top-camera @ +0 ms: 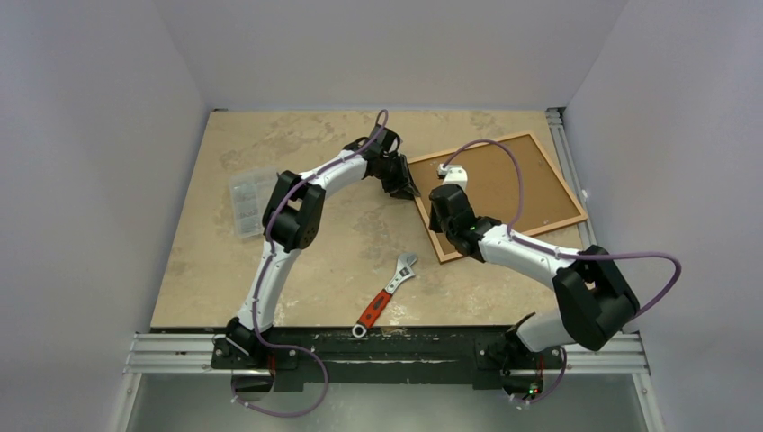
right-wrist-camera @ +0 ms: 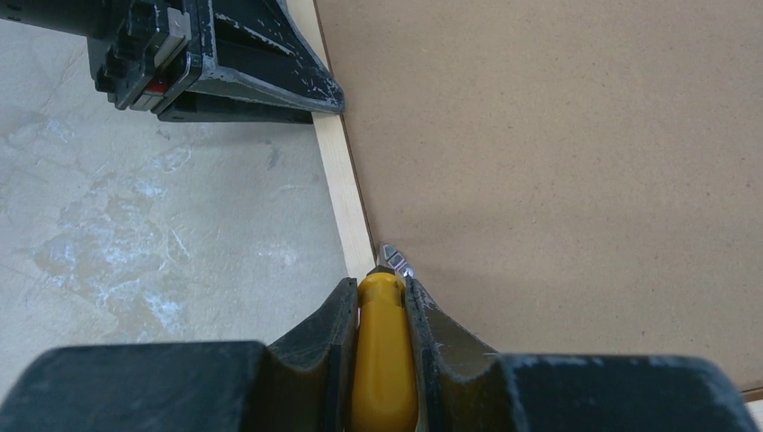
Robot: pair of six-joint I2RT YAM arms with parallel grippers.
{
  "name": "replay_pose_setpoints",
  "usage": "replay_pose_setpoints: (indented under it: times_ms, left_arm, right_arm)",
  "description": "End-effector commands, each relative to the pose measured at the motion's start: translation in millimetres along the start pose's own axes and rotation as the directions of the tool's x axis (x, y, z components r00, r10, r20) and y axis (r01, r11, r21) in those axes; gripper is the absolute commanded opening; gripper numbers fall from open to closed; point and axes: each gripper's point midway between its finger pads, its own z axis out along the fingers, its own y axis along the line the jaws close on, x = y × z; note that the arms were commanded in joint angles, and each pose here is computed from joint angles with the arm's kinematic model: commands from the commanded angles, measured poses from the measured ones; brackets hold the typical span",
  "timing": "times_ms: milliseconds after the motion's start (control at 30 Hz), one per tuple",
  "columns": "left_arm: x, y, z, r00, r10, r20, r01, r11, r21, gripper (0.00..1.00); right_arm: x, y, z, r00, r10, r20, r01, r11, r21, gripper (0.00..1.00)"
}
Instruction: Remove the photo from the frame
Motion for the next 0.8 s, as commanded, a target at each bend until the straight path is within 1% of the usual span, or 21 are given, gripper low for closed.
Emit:
replay_pose_setpoints:
  times_ms: [0, 167, 500, 533, 633, 700, 767]
  left_arm:
    - [7, -11, 3, 0.999, 0.024, -0.042, -0.022, 0.998, 0.052, 0.0]
    - [6, -9, 3, 0.999, 0.021, -0.042, -0.019, 0.999, 0.049, 0.0]
    - [3, -9, 2, 0.999, 0.015, -0.039, -0.013, 0.999, 0.047, 0.0]
    - [4, -8, 2, 0.999, 0.012, -0.04, -0.011, 0.999, 0.046, 0.02]
    - [2, -10, -1, 0.999, 0.004, -0.036, -0.003, 0.999, 0.048, 0.27]
    - [0, -15, -6, 1.0, 0.013, -0.024, -0.012, 0.998, 0.056, 0.41]
    - [-4, -23, -16, 1.0, 0.03, 0.004, -0.03, 0.998, 0.062, 0.53]
  right_arm:
    - [9, -26, -6, 0.998, -0.044, -0.037, 0.048, 0.993, 0.111, 0.0]
    - [1, -27, -10, 0.999, -0.039, -0.023, 0.041, 0.992, 0.117, 0.0]
    - [-38, -7, -41, 0.996, 0.028, 0.085, -0.026, 0.999, -0.027, 0.0]
    - [-42, -7, -46, 0.995, 0.038, 0.097, -0.035, 0.999, -0.038, 0.0]
    - [-49, -8, -58, 0.993, 0.05, 0.102, -0.046, 0.998, -0.046, 0.0]
    - [-44, -10, -65, 0.997, 0.044, 0.068, -0.041, 0.998, -0.051, 0.0]
    - [-36, -14, -70, 0.998, 0.038, 0.043, -0.036, 0.998, -0.045, 0.0]
